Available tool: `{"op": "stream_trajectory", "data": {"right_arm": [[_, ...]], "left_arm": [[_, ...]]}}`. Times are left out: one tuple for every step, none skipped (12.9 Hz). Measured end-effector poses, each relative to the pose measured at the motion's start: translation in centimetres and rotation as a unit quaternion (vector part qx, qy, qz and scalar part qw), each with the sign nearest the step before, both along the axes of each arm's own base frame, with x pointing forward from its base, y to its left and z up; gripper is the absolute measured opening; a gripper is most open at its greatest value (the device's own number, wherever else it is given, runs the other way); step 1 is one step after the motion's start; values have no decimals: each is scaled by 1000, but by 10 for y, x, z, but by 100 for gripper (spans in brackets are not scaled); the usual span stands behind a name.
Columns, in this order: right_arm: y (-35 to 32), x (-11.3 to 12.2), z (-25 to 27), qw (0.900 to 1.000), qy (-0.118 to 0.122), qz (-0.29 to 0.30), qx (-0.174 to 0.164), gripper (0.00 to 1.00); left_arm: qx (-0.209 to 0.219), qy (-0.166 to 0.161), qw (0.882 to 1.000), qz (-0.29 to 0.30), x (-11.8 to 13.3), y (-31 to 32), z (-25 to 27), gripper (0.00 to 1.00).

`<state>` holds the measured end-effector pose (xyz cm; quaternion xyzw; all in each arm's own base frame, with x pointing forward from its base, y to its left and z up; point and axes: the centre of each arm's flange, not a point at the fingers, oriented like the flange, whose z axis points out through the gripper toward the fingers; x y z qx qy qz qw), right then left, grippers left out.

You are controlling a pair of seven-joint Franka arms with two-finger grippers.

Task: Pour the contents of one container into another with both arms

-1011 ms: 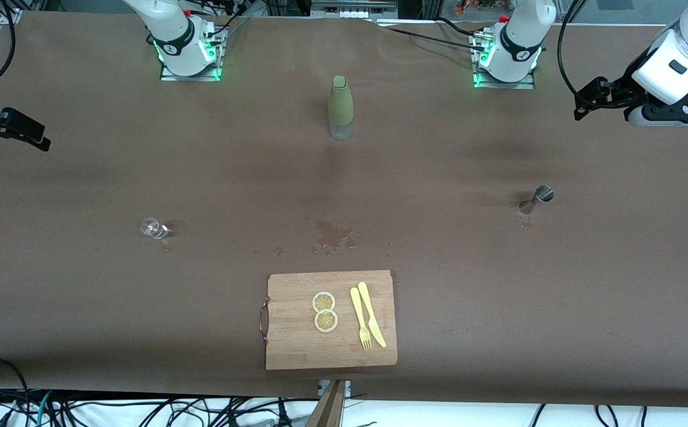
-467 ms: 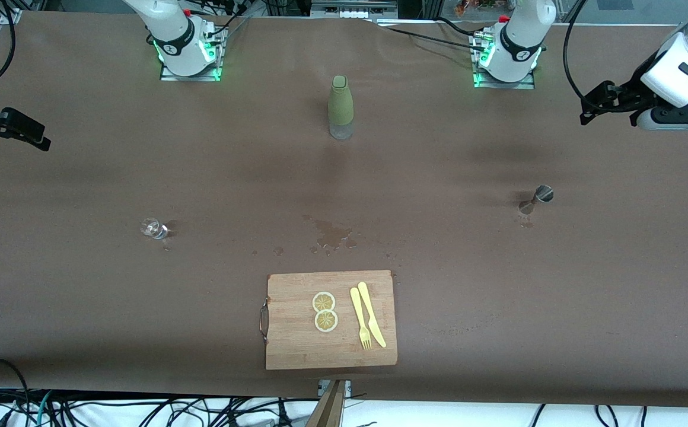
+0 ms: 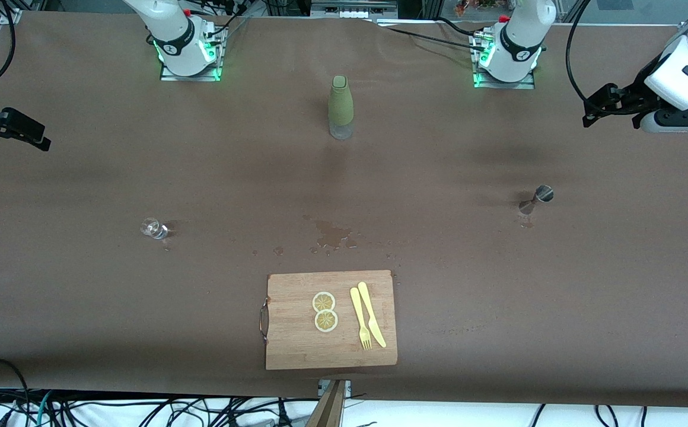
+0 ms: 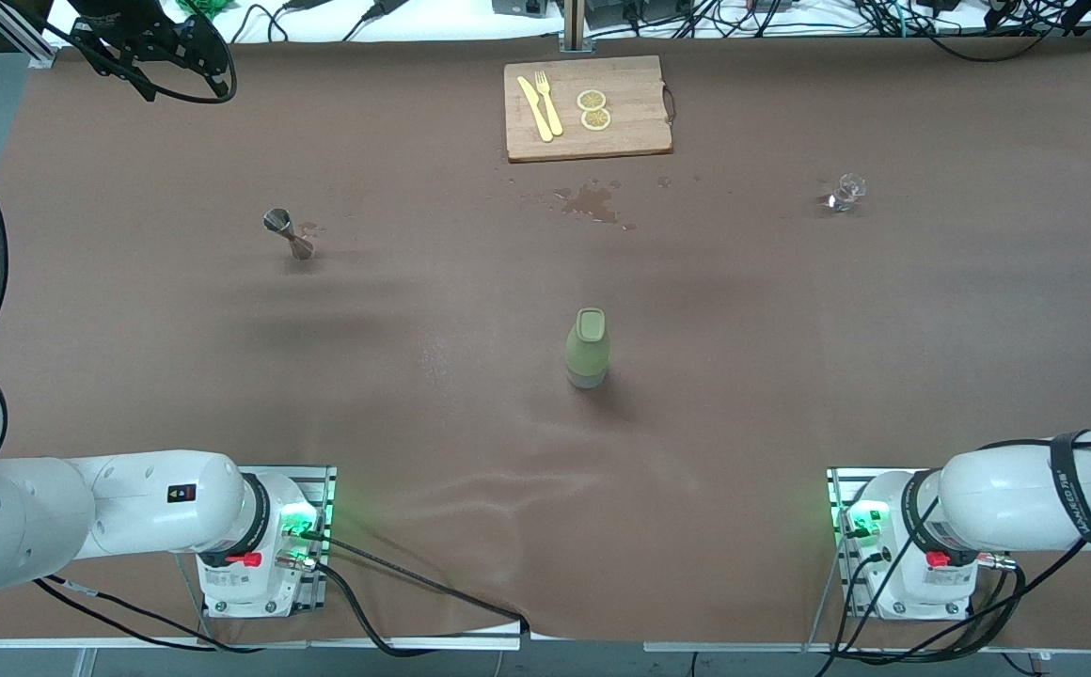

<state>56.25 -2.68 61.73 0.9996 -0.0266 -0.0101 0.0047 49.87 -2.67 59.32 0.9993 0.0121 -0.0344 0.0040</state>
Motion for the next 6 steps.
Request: {"op": "stream_trajectory", "data": {"right_arm": [[0,0,0,1000,0,0,0,100],[0,0,0,1000,0,0,0,100],[0,0,-1,1000,2,0,0,100],[0,0,-2,1000,5,0,0,100],[0,0,-4,1000,8,0,0,100],[0,1,-6,1000,11,1,0,100]], "left_arm": [[0,0,1000,0,0,0,-1,100],[0,1,1000,0,1,0,-1,100],[0,1,1000,0,1,0,-2,100],[0,1,1000,0,1,0,-2,100],[0,1,1000,0,1,0,-2,100],[0,1,1000,0,1,0,-2,100]]}}
